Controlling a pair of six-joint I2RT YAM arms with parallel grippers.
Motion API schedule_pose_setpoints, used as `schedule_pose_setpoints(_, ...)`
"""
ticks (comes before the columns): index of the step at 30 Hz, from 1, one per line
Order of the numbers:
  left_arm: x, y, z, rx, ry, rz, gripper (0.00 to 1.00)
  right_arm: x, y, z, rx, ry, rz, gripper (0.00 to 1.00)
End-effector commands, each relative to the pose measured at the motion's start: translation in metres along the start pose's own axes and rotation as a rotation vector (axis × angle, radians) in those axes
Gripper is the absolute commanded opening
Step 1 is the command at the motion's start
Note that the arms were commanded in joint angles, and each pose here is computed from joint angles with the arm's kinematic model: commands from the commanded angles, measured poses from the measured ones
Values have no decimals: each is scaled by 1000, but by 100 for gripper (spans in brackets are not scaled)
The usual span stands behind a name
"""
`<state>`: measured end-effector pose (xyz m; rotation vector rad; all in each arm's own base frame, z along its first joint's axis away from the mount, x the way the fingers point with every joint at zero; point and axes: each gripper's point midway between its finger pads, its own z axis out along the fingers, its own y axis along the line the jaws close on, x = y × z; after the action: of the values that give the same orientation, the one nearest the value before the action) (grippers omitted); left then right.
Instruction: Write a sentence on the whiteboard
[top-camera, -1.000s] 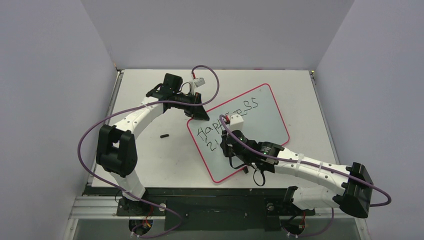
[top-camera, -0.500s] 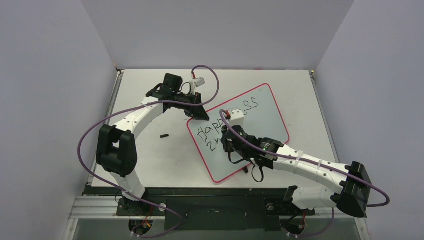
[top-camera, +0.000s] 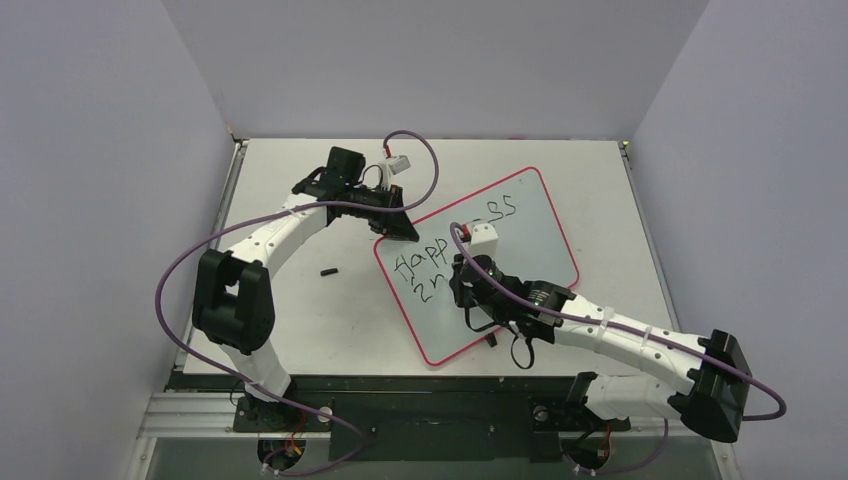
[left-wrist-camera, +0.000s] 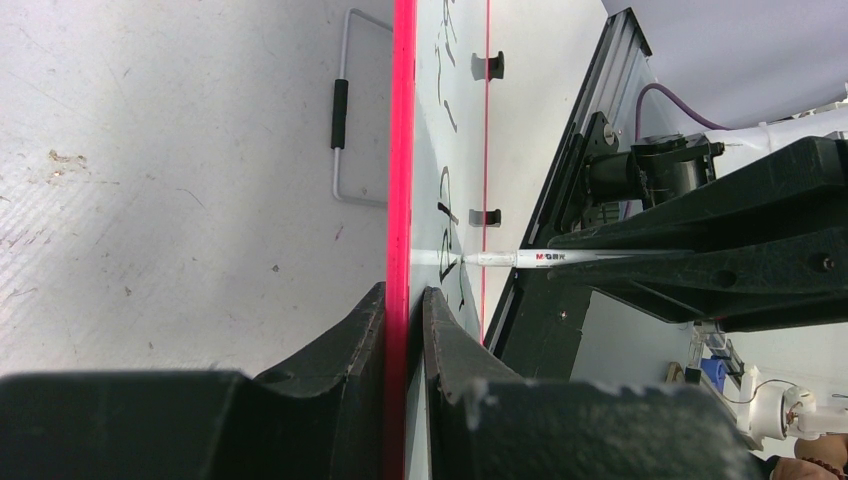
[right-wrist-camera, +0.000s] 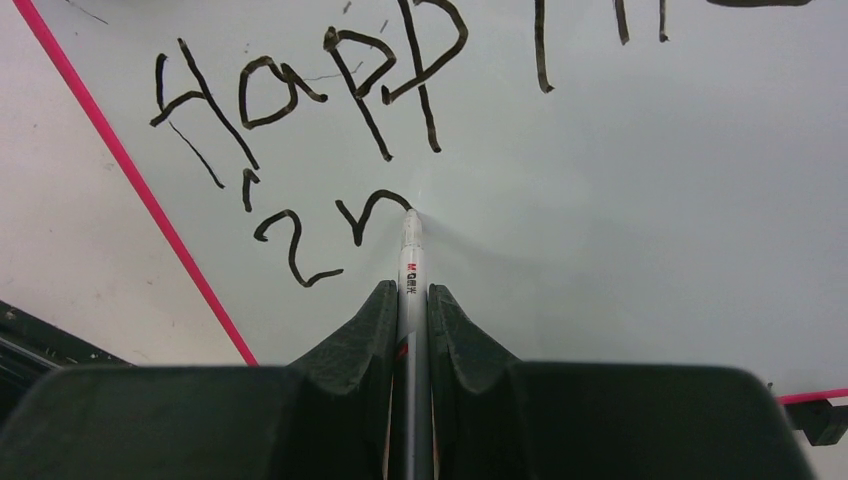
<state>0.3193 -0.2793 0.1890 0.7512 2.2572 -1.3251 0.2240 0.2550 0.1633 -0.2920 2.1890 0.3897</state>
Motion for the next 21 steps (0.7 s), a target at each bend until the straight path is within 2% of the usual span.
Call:
schedule_pose_setpoints(1,-24,-23,-11,8,-64,132,0,20,-19,3,56,34,-1,0)
schedule_pose_setpoints(13,-25,-24,-12,4,-65,135,0,40,-18,-8,24,67,9,0)
schedule_pose_setpoints(21,-24,-23,-11,2,-64,137,0,-4,-17,-34,-6,-47,67,0)
